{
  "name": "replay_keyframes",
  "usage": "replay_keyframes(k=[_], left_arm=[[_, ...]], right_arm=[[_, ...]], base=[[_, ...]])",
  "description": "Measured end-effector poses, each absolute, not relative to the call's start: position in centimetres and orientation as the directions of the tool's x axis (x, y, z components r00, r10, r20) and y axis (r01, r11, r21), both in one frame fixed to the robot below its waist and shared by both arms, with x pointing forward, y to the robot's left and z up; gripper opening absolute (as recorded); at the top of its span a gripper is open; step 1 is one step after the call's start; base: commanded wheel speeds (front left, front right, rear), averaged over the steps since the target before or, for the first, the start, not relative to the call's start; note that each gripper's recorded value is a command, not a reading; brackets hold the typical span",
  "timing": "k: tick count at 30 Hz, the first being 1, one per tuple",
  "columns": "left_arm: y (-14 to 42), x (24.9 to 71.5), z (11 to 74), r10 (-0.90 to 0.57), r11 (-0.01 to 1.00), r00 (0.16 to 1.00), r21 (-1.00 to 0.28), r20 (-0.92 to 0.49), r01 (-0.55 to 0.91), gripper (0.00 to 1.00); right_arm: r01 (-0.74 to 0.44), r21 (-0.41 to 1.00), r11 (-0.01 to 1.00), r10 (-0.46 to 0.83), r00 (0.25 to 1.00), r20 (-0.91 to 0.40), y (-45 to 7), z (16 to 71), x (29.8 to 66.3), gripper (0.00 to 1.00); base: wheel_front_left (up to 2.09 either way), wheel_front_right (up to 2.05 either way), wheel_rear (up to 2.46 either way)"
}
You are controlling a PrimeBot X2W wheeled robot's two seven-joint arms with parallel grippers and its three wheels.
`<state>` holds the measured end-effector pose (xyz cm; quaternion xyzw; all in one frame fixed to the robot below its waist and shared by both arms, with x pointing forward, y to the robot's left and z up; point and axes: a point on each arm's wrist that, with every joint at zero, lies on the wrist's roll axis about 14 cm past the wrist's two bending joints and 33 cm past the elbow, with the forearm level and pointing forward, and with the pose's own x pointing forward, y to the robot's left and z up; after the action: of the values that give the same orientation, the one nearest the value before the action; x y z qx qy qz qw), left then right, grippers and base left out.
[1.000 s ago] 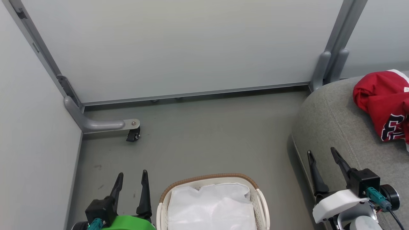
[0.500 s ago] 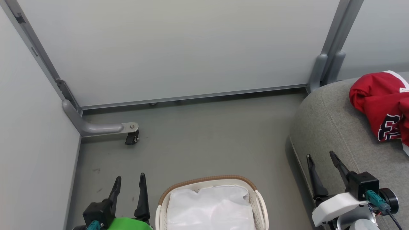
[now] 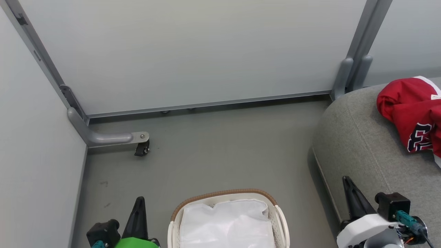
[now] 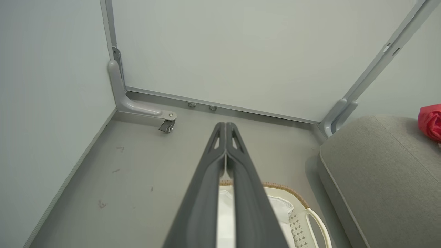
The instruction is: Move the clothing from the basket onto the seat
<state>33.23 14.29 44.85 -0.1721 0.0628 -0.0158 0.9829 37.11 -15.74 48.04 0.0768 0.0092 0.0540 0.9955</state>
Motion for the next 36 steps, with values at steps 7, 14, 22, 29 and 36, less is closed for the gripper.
replay_keyframes(k=[7, 14, 22, 29, 36], left_arm=[[15.0, 33.4, 44.5, -0.03, 0.894, 0.989, -0.446, -0.147, -0.039, 0.0], [15.8, 33.6, 44.4, -0.011, 0.841, 0.986, -0.535, -0.167, -0.082, 0.0], [16.5, 34.2, 44.8, 0.004, 0.772, 0.986, -0.626, -0.168, -0.11, 0.0], [16.9, 34.6, 45.1, 0.01, 0.708, 0.985, -0.695, -0.171, -0.128, 0.0], [17.3, 35.0, 45.4, 0.011, 0.645, 0.986, -0.752, -0.169, -0.137, 0.0]], right_arm=[[-0.063, 0.285, 0.956, 0.073, 0.997, -0.025, -16.4, 47.9, 37.2, 0.0], [-0.029, 0.403, 0.915, 0.047, 0.998, -0.035, -16.9, 48.0, 37.3, 0.0], [0.005, 0.518, 0.855, 0.024, 0.999, -0.049, -17.5, 47.9, 37.4, 0.0], [0.026, 0.607, 0.795, 0.011, 0.998, -0.057, -17.8, 48.0, 37.5, 0.0], [0.037, 0.68, 0.732, 0.002, 0.998, -0.057, -18.1, 48.3, 37.8, 0.0]], base=[[0.0, 0.0, 0.0], [0.0, 0.0, 0.0], [0.0, 0.0, 0.0], [0.0, 0.0, 0.0], [0.0, 0.0, 0.0]])
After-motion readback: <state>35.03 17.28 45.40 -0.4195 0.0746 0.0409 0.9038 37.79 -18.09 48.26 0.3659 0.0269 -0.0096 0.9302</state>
